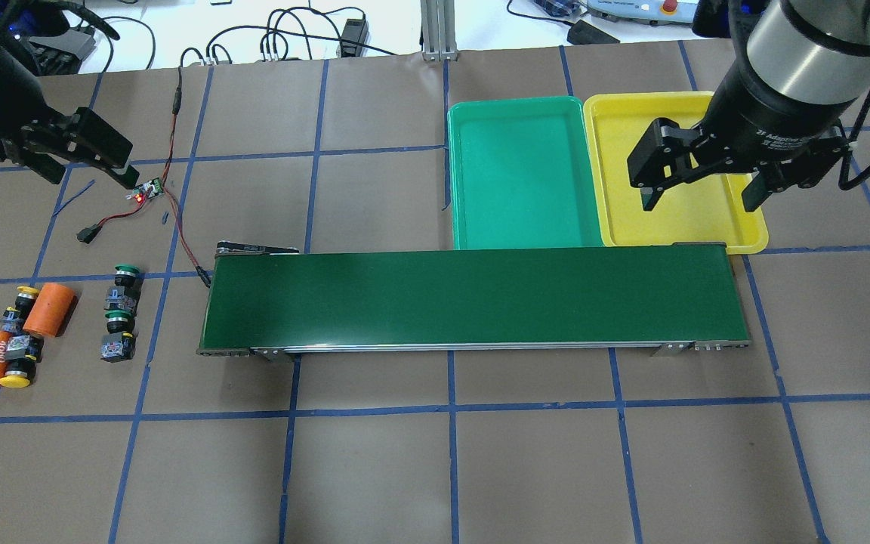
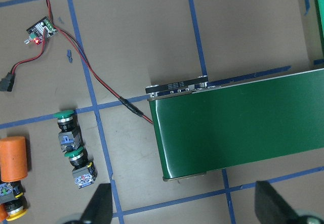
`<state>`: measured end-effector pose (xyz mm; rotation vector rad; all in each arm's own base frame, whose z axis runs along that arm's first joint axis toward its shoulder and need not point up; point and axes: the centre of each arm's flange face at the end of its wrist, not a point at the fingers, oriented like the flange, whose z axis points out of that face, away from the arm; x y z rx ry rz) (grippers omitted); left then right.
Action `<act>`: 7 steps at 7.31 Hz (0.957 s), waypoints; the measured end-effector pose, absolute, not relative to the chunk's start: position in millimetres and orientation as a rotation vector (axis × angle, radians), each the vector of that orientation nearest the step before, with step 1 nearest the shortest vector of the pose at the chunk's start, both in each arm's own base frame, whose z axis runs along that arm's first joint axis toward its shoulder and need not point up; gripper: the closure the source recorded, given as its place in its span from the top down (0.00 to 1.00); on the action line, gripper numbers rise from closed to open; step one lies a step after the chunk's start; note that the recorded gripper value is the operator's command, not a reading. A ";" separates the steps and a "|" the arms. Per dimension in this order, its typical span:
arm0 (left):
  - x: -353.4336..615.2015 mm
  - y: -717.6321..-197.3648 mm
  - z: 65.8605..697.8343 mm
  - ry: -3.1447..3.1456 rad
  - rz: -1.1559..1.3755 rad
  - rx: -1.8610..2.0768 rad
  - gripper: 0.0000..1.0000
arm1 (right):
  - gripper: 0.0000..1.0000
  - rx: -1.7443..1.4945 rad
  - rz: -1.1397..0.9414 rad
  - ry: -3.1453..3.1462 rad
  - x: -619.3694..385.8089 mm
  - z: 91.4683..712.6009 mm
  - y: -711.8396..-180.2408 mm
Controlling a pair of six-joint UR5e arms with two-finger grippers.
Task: Sort buttons by color to trays
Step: 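Grasp a green-capped push button with the left gripper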
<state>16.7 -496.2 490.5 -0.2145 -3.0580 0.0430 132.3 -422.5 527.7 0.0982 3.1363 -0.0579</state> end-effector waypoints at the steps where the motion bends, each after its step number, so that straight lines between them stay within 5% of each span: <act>1: 44.6 -495.7 465.3 -3.053 0.011 -0.140 1.00 | 1.00 0.102 -0.065 3.136 132.3 529.7 -420.0; 7: 142.7 -485.0 266.8 -3.182 0.104 -0.089 1.00 | 1.00 0.115 -0.048 3.147 131.2 529.7 -416.9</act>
